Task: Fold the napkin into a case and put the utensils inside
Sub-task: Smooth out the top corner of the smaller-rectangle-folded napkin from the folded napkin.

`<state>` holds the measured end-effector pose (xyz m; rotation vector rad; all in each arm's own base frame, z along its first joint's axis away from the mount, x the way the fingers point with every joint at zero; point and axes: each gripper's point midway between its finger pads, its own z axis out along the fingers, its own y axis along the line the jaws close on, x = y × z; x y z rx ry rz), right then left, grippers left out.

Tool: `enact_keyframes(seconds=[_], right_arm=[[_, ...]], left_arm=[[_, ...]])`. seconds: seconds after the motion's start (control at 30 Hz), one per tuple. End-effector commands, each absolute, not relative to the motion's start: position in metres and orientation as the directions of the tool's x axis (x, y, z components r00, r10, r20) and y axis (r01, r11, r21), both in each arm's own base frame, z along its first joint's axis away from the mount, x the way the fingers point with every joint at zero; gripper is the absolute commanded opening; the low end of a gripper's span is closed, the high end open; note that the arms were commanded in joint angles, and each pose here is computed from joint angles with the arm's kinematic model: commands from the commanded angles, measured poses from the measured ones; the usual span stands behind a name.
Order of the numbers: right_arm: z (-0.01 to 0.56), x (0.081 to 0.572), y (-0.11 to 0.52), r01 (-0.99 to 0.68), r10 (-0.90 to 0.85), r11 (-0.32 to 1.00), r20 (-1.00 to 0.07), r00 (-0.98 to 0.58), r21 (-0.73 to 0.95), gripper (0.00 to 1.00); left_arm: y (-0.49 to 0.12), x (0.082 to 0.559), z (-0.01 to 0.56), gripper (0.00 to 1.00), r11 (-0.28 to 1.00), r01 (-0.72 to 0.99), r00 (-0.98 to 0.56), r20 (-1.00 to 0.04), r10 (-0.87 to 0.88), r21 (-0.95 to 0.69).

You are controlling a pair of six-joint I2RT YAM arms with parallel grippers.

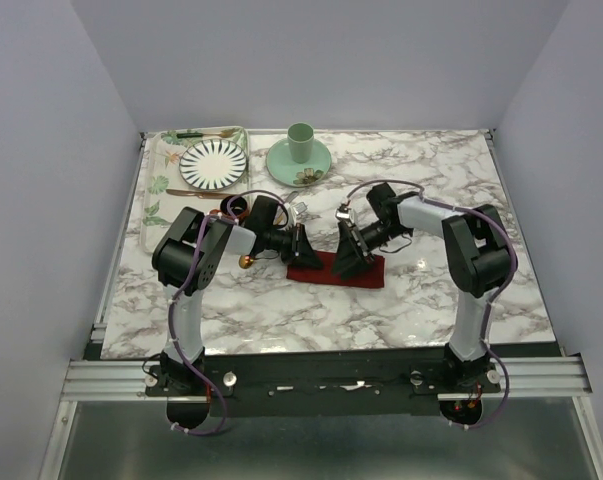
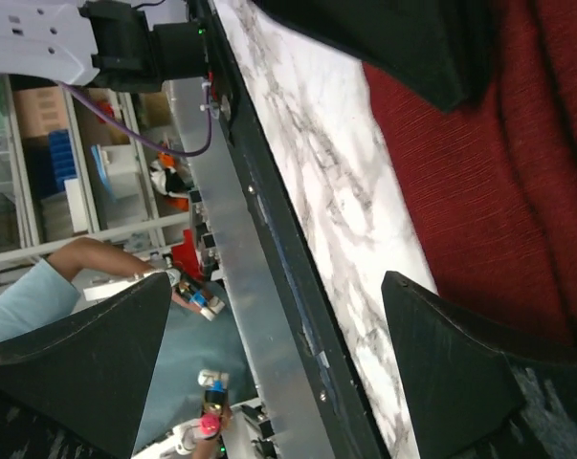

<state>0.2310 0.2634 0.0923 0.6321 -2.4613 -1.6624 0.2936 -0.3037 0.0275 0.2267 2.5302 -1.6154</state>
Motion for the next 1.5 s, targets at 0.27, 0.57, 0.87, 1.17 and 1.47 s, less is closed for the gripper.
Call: enact_keyframes(seconds=[0.27,0.57,0.87,1.17,1.47], right_arm=[[0.018,0.239,0.238,-0.044,-0.289,0.423,0.089,-0.953,0.905,0.98],[0.01,0.242,0.238,-0.044,-0.289,0.44,0.095,-0.952,0.897,0.97],[0.003,0.242,0.235,-0.063,-0.3,0.465,0.09,-0.95,0.883,0.96],[0.016,0.238,0.232,-0.099,-0.337,0.444,0.063,-0.94,0.891,0.97],[0.109,0.21,0.235,-0.109,-0.324,0.292,-0.009,-0.946,0.95,0.99]], left_arm=[[-0.295,0.288,0.018,0.33,0.43,0.232,-0.972,-0.217,0.085,-0.872],[-0.306,0.259,0.114,0.51,0.192,0.418,-0.906,-0.392,0.157,-0.888],[-0.298,0.266,0.042,0.59,0.297,0.245,-0.97,-0.229,0.086,-0.923],[-0.282,0.27,-0.007,0.59,0.417,0.119,-0.993,-0.115,0.035,-0.901],[-0.278,0.276,-0.01,0.56,0.45,0.138,-0.99,-0.136,0.038,-0.882]])
